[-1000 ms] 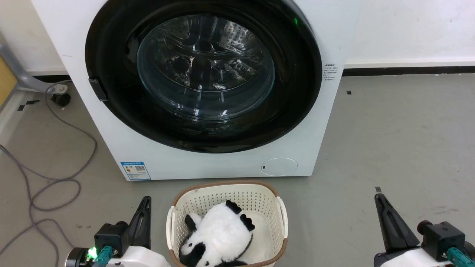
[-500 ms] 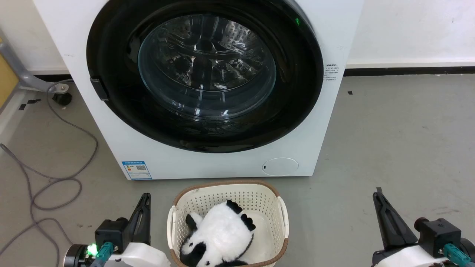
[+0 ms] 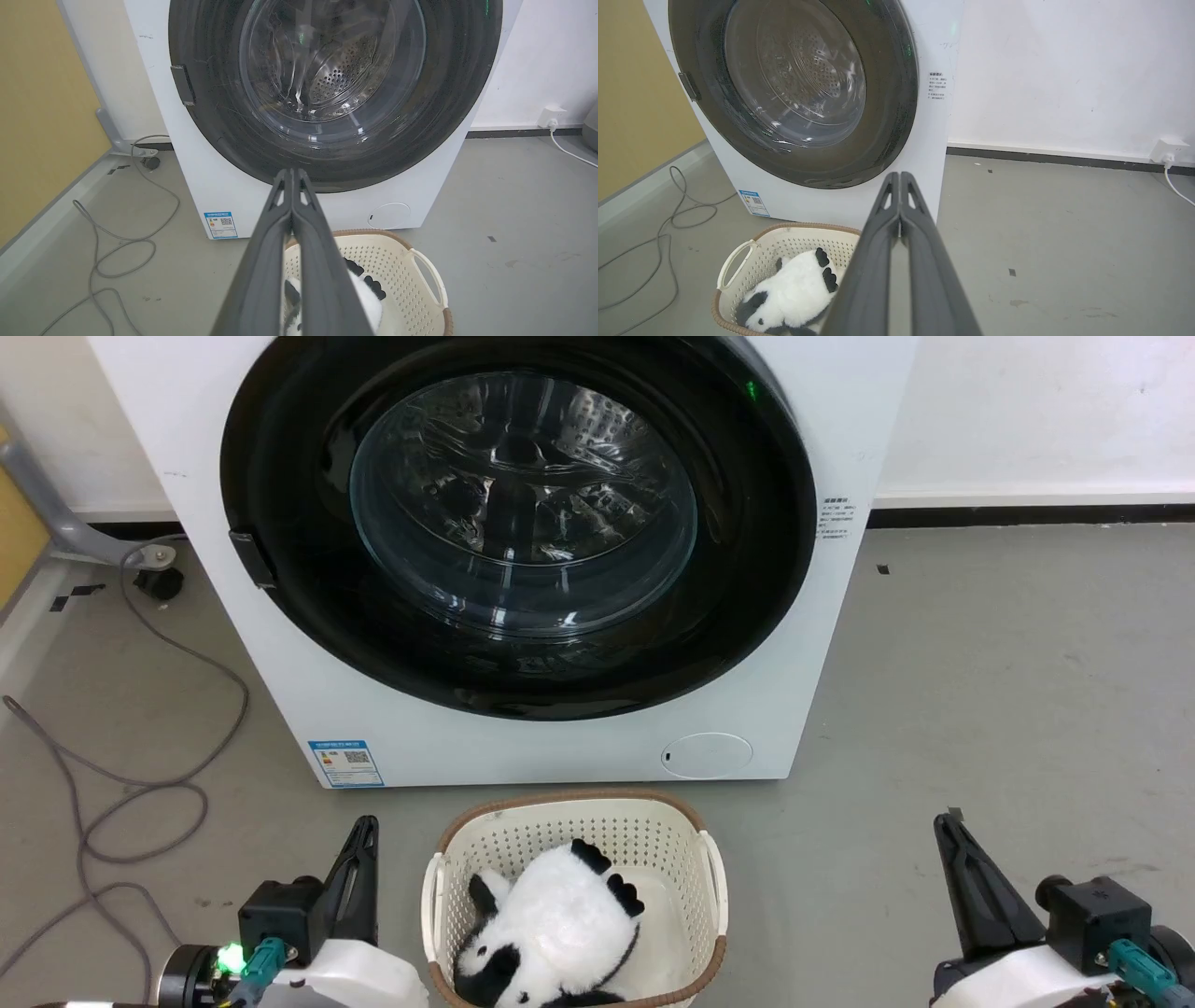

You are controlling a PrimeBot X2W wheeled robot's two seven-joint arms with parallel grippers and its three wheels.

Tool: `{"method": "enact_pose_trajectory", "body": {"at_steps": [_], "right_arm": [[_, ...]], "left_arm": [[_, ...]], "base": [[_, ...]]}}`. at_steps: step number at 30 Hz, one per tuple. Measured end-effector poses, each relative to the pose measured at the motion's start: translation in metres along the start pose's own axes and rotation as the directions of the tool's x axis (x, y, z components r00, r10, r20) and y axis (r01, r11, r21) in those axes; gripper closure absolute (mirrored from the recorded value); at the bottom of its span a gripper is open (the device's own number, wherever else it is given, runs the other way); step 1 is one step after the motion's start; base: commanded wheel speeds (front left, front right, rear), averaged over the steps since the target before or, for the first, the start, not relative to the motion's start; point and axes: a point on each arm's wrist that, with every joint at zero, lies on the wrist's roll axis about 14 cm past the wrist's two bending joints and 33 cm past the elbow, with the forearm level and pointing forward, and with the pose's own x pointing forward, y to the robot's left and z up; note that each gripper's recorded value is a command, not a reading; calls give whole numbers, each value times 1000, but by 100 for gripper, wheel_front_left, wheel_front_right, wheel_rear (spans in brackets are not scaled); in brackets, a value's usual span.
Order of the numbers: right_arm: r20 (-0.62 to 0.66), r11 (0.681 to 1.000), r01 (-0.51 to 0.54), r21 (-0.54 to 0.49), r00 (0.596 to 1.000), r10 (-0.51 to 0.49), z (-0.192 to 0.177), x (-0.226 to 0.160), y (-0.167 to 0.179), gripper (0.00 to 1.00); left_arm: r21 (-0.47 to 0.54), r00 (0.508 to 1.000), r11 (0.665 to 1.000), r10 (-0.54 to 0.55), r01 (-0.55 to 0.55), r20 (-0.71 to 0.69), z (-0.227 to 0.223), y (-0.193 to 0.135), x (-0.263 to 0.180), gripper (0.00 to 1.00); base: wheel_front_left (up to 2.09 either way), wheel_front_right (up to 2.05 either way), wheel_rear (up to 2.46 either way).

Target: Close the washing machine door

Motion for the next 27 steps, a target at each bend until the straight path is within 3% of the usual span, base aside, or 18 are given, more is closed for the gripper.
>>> {"method": "enact_pose_trajectory", "body": {"at_steps": [27], "right_arm": [[-13,999,-13,-34,1000,13,0,7,4,100]], "left_arm": [[27,1000,1000,16,-16,-1,9,3,1,100]], "base": [[0,0,0]]}}
